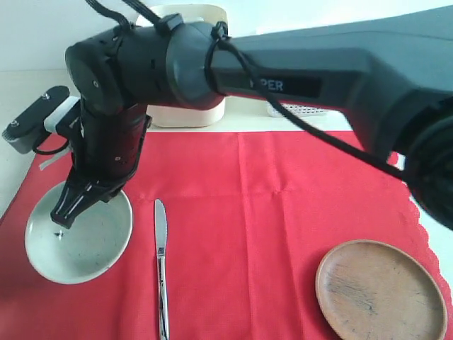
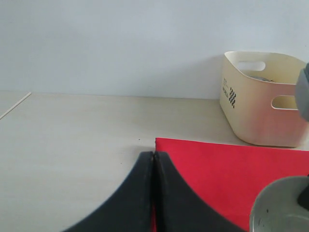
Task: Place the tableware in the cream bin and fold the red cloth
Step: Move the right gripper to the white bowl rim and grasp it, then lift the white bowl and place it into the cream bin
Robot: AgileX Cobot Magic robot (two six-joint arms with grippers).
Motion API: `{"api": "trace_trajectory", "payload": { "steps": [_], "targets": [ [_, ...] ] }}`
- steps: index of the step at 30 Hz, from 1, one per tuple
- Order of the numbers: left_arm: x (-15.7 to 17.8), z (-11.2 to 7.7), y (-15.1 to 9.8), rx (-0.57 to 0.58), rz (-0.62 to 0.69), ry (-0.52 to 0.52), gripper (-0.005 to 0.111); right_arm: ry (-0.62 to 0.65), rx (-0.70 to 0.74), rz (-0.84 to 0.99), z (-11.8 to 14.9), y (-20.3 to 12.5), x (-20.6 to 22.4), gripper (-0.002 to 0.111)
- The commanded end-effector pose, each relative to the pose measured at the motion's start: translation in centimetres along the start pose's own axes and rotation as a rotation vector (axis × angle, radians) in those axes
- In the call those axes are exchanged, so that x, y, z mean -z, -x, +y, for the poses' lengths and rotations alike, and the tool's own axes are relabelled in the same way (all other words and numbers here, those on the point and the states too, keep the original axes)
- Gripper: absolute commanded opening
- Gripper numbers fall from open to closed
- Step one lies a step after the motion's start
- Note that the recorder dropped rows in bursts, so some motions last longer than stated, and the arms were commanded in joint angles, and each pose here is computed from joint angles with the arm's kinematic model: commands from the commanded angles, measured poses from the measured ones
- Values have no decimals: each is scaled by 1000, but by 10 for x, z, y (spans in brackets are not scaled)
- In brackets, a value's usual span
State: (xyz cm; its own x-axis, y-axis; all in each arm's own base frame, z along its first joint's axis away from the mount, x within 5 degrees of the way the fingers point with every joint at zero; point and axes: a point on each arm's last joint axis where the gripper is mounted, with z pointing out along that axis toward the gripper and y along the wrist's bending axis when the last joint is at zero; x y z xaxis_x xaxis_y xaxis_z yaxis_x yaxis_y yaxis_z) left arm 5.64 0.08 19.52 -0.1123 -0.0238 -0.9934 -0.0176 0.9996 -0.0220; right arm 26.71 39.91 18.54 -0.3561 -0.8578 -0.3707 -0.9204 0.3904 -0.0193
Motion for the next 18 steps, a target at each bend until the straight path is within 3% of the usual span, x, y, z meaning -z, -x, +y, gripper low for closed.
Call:
{"api": "trace_trajectory", "payload": {
  "steps": [1, 14, 18],
  "targets": [
    [0, 0, 0, -1, -3, -6, 2, -31, 2, -73, -8, 6, 34, 0],
    [0, 0, 0, -1, -3, -6, 2, -86, -182, -156, -73, -5, 64, 0],
    [0, 0, 0, -1, -3, -6, 2, -90, -200, -149, -79, -8, 65, 0]
  ]
}}
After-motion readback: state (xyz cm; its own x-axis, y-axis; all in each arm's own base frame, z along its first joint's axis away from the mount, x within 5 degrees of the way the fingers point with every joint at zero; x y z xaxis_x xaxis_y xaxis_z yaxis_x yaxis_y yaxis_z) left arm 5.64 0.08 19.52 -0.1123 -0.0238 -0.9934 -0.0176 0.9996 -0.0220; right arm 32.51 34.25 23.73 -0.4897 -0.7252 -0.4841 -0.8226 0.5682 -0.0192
